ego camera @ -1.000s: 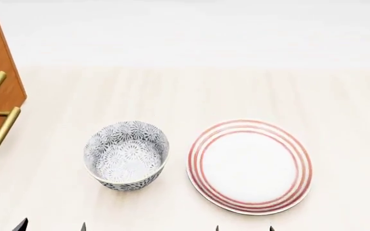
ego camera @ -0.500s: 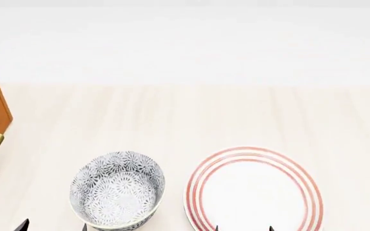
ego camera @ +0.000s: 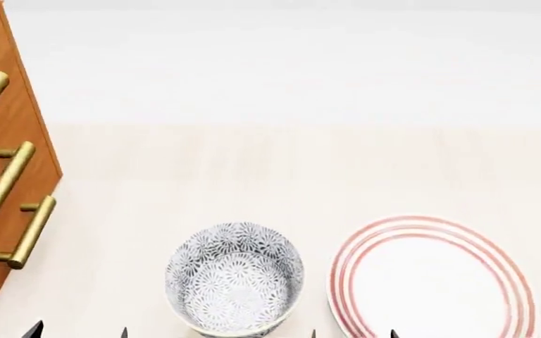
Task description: Open the top drawer of the cabinet.
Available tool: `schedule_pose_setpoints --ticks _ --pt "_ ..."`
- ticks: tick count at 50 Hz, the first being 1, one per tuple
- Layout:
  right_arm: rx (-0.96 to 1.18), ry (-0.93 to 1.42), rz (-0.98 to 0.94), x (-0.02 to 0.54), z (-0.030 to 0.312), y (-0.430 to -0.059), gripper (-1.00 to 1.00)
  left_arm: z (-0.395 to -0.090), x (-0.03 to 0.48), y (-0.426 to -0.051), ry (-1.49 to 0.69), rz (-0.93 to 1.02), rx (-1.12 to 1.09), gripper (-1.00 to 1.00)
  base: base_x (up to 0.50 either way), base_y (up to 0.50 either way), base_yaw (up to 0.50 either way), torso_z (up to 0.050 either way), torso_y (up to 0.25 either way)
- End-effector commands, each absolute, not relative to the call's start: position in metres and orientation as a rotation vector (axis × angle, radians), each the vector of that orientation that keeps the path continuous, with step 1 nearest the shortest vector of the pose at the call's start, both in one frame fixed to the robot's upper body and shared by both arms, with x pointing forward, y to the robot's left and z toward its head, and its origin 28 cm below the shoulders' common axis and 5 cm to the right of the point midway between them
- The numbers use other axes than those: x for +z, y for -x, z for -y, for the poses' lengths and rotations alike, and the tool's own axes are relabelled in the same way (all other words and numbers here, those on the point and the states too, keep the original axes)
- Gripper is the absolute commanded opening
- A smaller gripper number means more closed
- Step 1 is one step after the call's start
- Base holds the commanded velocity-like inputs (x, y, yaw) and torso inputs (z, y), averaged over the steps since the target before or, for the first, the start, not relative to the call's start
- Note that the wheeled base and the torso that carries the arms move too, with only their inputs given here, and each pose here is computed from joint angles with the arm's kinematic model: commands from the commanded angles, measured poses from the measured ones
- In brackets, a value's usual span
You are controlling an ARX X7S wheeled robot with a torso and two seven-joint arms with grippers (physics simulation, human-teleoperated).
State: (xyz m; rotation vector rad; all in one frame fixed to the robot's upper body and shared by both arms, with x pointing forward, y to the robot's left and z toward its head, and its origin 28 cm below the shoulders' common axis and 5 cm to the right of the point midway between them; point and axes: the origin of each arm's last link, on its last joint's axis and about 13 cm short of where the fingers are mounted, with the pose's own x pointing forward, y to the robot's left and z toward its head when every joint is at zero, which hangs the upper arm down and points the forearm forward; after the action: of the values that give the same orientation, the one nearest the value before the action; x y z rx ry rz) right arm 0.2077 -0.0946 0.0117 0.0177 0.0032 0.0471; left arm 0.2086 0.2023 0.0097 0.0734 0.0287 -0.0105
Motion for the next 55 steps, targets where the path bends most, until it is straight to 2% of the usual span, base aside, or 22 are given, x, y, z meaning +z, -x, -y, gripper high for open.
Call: schedule_pose_setpoints --ticks 1,12,27,36,41,43,48,49,55 --pt "0.052 -0.022 0.011 0.013 0.094 -0.209 1.0 -0.203 0.01 -0.21 -0.062 -0.022 -0.01 1.0 0.0 0.5 0.0 0.0 0.0" --pt "0.054 -0.022 0.008 0.013 0.094 -0.208 1.0 -0.203 0.01 -0.21 -0.064 -0.023 -0.011 1.0 0.0 0.4 0.0 0.0 0.0" --pt "0.055 -0.023 0.006 0.012 0.094 -0.208 1.0 -0.205 0.011 -0.213 -0.079 -0.03 0.011 1.0 0.0 0.0 0.0 0.0 0.0" --pt "0.057 -0.021 0.008 0.013 0.093 -0.208 1.0 -0.212 0.019 -0.233 -0.347 -0.04 0.004 1.0 0.0 0.0 0.0 0.0 0.0" --pt "0.057 -0.014 0.022 0.013 0.093 -0.208 1.0 -0.219 0.036 -0.249 -0.537 0.06 0.018 1.0 0.0 0.0 0.0 0.0 0.0" --pt "0.057 -0.014 0.022 0.013 0.093 -0.208 1.0 -0.219 0.036 -0.249 -0.537 0.06 0.018 1.0 0.0 0.0 0.0 0.0 0.0" --pt "0.056 -0.015 0.023 0.014 0.093 -0.208 1.0 -0.227 0.047 -0.263 -0.72 0.112 0.012 1.0 0.0 0.0 0.0 0.0 0.0" --pt "0.056 -0.015 0.023 0.014 0.093 -0.207 1.0 -0.23 0.049 -0.267 -0.811 0.137 0.031 1.0 0.0 0.0 0.0 0.0 0.0" --pt "0.056 -0.016 0.022 0.014 0.093 -0.207 1.0 -0.233 0.059 -0.272 -0.987 0.168 0.027 1.0 0.0 0.0 0.0 0.0 0.0"
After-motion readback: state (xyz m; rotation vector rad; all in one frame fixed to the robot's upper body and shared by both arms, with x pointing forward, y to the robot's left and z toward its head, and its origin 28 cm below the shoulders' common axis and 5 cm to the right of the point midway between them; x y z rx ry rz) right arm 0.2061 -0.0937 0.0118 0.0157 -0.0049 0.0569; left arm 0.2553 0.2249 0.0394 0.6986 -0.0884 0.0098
